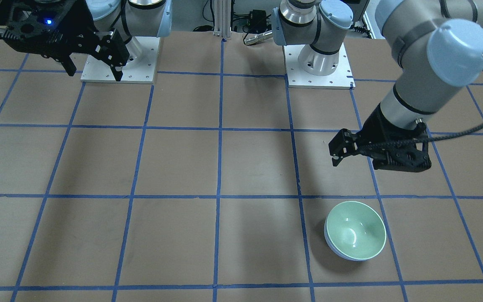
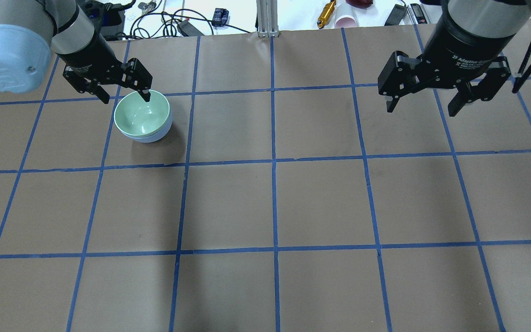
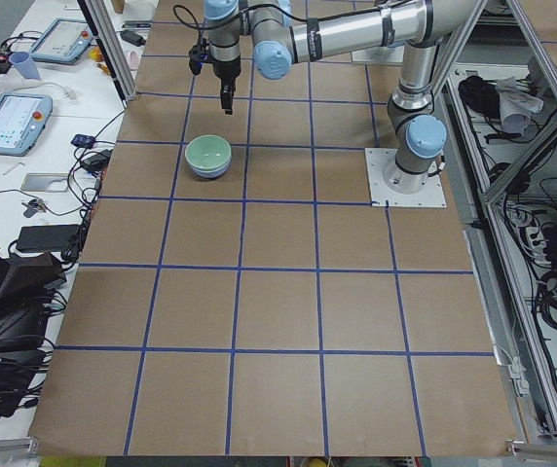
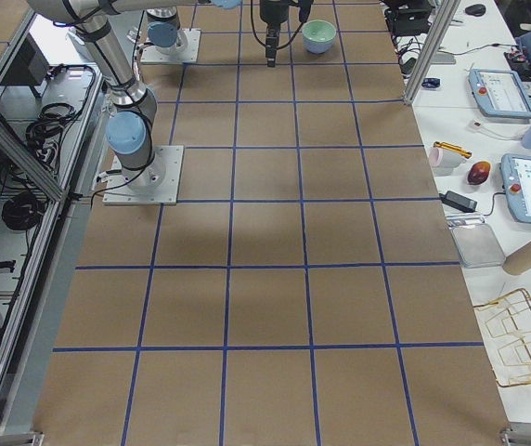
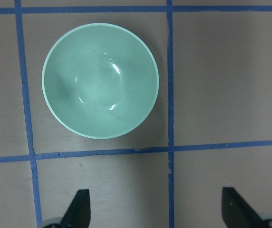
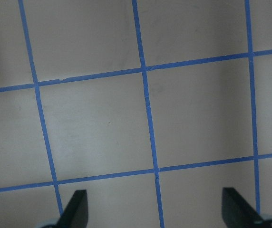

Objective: Stack green bowl on blue bowl

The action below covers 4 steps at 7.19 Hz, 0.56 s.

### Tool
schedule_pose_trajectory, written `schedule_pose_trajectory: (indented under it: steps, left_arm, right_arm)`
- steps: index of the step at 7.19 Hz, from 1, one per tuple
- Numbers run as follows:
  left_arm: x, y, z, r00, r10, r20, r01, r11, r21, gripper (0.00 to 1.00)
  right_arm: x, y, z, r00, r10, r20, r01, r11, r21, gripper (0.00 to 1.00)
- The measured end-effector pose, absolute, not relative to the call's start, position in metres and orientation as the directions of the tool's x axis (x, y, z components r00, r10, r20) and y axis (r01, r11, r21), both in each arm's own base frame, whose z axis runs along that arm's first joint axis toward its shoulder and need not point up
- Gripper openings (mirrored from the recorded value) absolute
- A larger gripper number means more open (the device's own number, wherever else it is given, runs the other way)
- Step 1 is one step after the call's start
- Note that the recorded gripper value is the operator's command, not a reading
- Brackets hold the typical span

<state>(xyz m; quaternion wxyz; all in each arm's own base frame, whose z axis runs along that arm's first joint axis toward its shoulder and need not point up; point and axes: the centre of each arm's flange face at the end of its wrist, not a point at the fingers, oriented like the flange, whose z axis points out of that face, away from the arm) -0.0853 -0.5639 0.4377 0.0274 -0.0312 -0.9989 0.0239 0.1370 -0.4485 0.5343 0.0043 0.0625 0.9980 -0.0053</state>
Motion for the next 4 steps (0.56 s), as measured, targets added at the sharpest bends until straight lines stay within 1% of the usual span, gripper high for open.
schedule_pose_trajectory:
  steps: [2, 4]
  left_arm:
    - [-0.111, -0.525, 0.478, -0.993, 0.107, 0.048, 0.104, 0.993, -0.058, 1.00]
    - [-0.128, -0.500, 0.503, -0.989, 0.140, 0.042, 0.136, 0.987, -0.086, 1.00]
  right_arm:
    - [0.137, -0.448, 0.534, -0.992, 0.125, -0.009, 0.125, 0.992, -0.009, 1.00]
    - [0.137, -0.448, 0.534, -0.992, 0.125, -0.009, 0.125, 0.992, -0.009, 1.00]
